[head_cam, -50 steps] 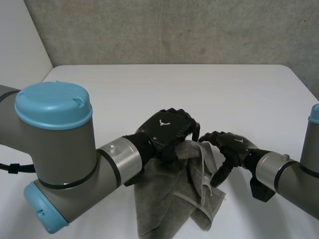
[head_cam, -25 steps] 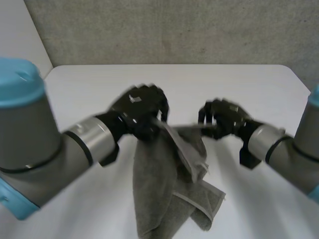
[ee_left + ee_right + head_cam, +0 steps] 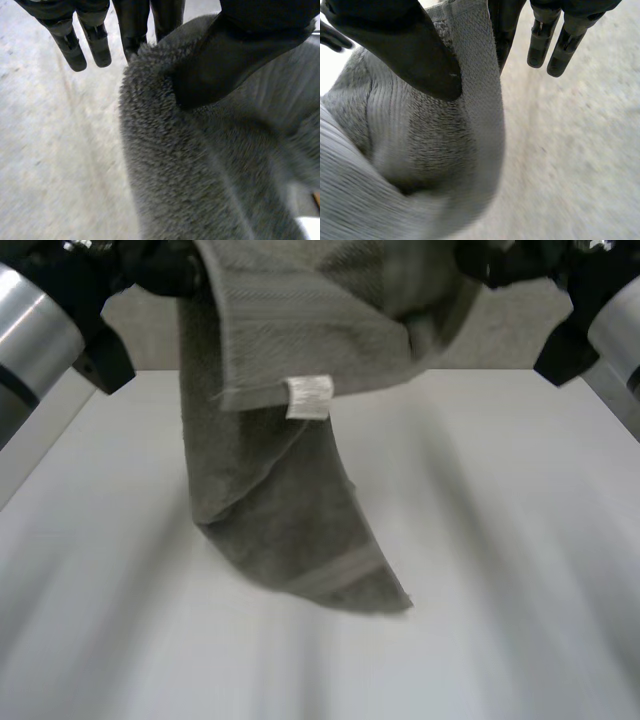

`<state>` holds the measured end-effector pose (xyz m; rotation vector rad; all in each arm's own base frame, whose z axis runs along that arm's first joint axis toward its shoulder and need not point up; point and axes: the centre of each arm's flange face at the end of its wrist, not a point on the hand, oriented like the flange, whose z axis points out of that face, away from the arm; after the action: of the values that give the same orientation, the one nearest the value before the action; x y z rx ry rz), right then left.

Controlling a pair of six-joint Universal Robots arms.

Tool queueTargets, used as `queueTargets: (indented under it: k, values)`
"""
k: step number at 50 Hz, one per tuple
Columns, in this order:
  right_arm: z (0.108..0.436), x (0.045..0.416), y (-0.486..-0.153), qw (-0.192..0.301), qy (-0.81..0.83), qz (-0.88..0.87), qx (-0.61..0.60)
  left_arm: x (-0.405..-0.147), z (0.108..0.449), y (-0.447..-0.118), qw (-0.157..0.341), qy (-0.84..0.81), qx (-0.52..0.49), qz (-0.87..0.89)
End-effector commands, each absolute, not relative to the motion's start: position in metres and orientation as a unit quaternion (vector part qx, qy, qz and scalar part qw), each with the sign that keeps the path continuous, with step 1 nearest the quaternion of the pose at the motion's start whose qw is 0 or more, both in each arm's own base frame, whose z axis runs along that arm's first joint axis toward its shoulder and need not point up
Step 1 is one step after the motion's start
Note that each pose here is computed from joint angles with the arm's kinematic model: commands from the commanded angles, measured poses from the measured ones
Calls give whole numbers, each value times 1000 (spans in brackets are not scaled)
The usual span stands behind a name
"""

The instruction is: Fold the towel.

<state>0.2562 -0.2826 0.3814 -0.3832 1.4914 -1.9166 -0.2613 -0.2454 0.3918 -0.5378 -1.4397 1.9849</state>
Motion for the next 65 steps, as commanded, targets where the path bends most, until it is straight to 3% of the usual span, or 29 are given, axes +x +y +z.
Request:
queueTargets:
  k: [1, 7, 13, 19, 25, 30, 35, 41, 48, 52, 65]
  values:
    - [319, 213, -310, 223, 656, -706, -145, -208, 335, -285, 267, -620, -184, 714]
    - [271, 212, -295, 214, 717, -643, -162, -211, 301, -269, 299, -661, -200, 658]
    - [236, 219, -291, 235, 748, -595, -174, -234, 267, -228, 341, -692, -223, 596]
    - [225, 225, -305, 232, 754, -588, -178, -269, 251, -194, 381, -692, -267, 552]
    - [231, 225, -323, 225, 744, -603, -179, -277, 257, -199, 353, -692, -248, 579]
    - [245, 220, -346, 194, 727, -638, -161, -293, 261, -186, 368, -682, -267, 573]
    - [250, 193, -379, 104, 720, -670, -147, -304, 260, -171, 384, -673, -286, 564]
    - [236, 192, -375, 66, 728, -657, -187, -303, 258, -173, 382, -677, -283, 561]
    - [242, 195, -333, 59, 730, -646, -216, -294, 258, -189, 367, -683, -267, 573]
    - [247, 205, -311, 71, 725, -645, -230, -287, 256, -217, 342, -679, -261, 595]
    - [229, 262, -194, 163, 752, -545, -333, -287, 227, -289, 286, -680, -341, 583]
